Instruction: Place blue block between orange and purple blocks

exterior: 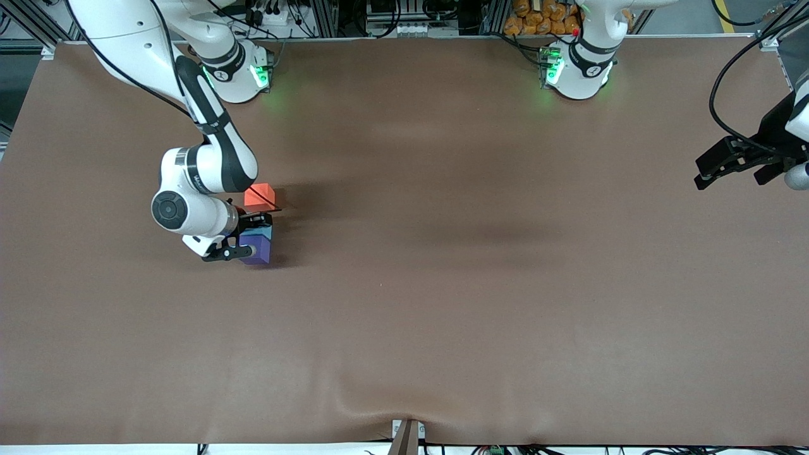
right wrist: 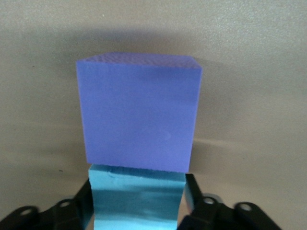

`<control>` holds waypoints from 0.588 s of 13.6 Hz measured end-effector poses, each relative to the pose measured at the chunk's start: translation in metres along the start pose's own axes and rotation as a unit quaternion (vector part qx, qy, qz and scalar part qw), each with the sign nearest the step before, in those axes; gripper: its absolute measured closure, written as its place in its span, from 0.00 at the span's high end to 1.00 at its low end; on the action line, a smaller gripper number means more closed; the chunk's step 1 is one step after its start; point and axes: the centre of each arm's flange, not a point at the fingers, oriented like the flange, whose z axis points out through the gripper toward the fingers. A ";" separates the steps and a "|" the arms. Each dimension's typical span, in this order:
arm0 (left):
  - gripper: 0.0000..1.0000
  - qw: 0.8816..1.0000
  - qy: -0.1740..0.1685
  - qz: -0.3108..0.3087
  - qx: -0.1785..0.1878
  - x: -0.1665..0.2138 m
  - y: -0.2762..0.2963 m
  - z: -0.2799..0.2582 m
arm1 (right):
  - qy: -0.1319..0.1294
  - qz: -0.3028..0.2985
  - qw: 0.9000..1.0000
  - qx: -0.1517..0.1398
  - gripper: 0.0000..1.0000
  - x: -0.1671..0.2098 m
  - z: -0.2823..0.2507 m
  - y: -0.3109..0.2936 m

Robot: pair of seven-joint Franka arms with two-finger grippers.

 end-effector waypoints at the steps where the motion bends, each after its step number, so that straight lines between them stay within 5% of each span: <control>1: 1.00 1.000 0.000 0.000 0.000 0.000 0.000 0.000 | -0.001 0.000 1.000 0.000 0.96 0.000 0.000 0.000; 4: 1.00 1.000 0.000 0.000 0.000 0.000 0.000 0.000 | -0.004 -0.003 1.000 0.004 1.00 0.002 -0.018 -0.003; 8: 1.00 1.000 0.000 0.000 0.000 0.000 0.000 0.000 | 0.018 -0.006 1.000 0.021 1.00 0.010 -0.114 -0.004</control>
